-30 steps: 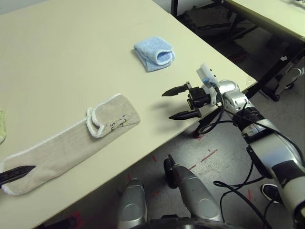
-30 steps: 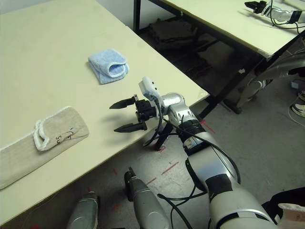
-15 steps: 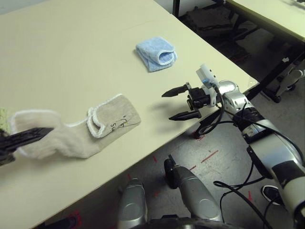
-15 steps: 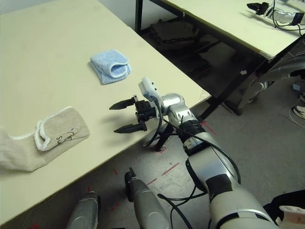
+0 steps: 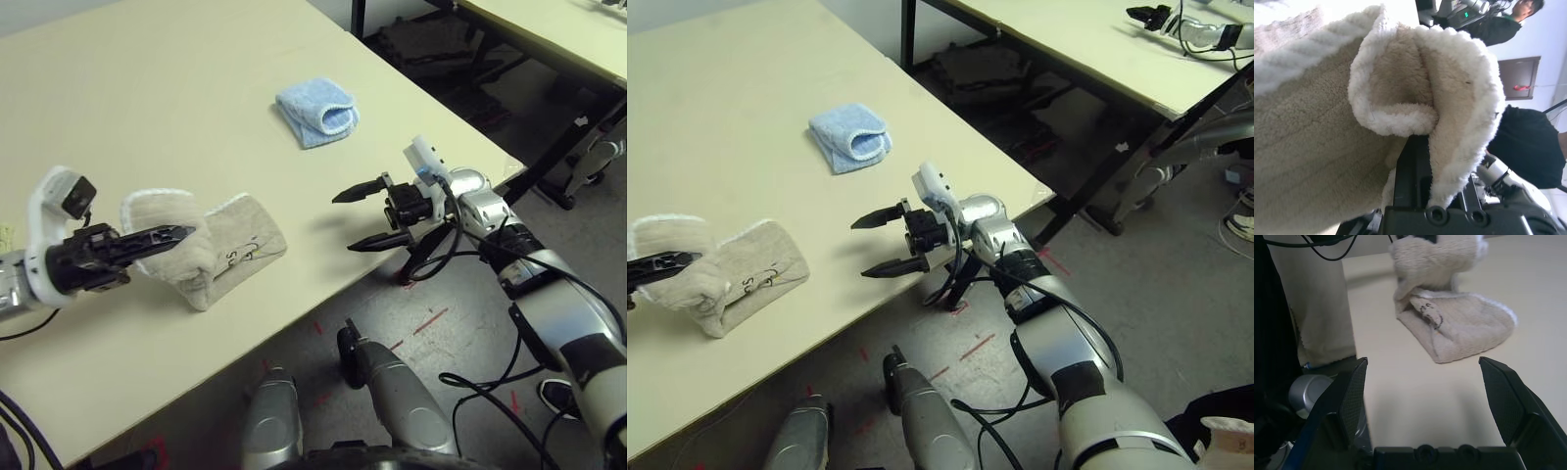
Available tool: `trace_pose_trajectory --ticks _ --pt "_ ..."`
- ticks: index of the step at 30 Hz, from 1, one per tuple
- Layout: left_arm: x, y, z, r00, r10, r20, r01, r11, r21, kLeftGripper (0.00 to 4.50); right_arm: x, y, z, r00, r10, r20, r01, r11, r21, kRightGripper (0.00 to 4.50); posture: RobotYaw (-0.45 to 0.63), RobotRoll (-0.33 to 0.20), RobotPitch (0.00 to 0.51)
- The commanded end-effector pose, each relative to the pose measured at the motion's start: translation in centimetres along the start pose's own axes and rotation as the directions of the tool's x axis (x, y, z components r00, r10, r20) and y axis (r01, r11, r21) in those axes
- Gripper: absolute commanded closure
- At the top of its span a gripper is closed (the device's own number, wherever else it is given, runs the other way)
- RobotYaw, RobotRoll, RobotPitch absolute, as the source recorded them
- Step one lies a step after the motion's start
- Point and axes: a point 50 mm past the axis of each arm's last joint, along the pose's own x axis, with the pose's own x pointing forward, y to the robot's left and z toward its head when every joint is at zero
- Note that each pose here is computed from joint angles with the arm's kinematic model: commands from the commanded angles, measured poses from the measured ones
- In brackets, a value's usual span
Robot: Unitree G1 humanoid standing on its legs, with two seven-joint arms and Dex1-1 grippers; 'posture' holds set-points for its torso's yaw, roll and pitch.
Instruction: Fold the towel and set it aside.
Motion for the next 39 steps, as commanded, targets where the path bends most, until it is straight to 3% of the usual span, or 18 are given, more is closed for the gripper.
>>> trace_pose_trajectory --ticks 1,8,11,21,23,33,35,39 --pt "1.3 0.2 0.0 0.999 0.004 0.036 -0.004 1.000 -0.010 4.48 0.2 0.3 0.0 1.000 0.018 0.012 -0.018 1.000 -0.003 0.00 -0.06 0.000 0.237" --pt "2.6 0.7 -0.2 0.997 0.054 0.060 -0.053 0.998 -0.017 4.48 0.2 0.5 0.1 1.000 0.022 0.015 -0.022 1.000 -0.001 0.00 -0.07 0.000 0.241" --pt "2.7 0.8 -0.6 0.997 0.064 0.043 -0.063 0.998 -0.019 3.84 0.1 0.5 0.1 1.000 0.021 0.013 -0.021 1.000 0.000 0.00 -0.07 0.000 0.241" --pt "2.9 0.8 -0.8 0.998 0.053 0.042 -0.052 0.998 -0.022 0.51 0.3 0.4 0.2 1.000 0.025 0.016 -0.025 1.000 0.000 0.00 -0.06 0.000 0.240" --pt "3.0 0.8 -0.8 0.998 0.050 0.043 -0.049 0.999 -0.021 0.02 0.4 0.4 0.1 1.000 0.026 0.017 -0.026 1.000 0.001 0.00 -0.06 0.000 0.240" --pt "2.7 0.3 -0.2 0.996 0.044 0.074 -0.047 0.998 0.035 0.02 0.3 0.4 0.0 1.000 0.022 0.015 -0.022 1.000 0.002 0.00 -0.06 0.000 0.238" --pt "2.4 -0.4 0.1 0.994 0.048 0.098 -0.063 0.986 0.156 0.02 0.3 0.4 -0.1 1.000 0.018 0.015 -0.018 1.000 0.004 0.00 -0.06 0.000 0.237" --pt "2.2 -0.9 -0.5 0.990 0.103 0.101 -0.139 0.867 0.479 0.02 0.1 0.5 -0.3 1.000 0.008 0.019 -0.008 1.000 0.011 0.00 -0.06 0.000 0.236"
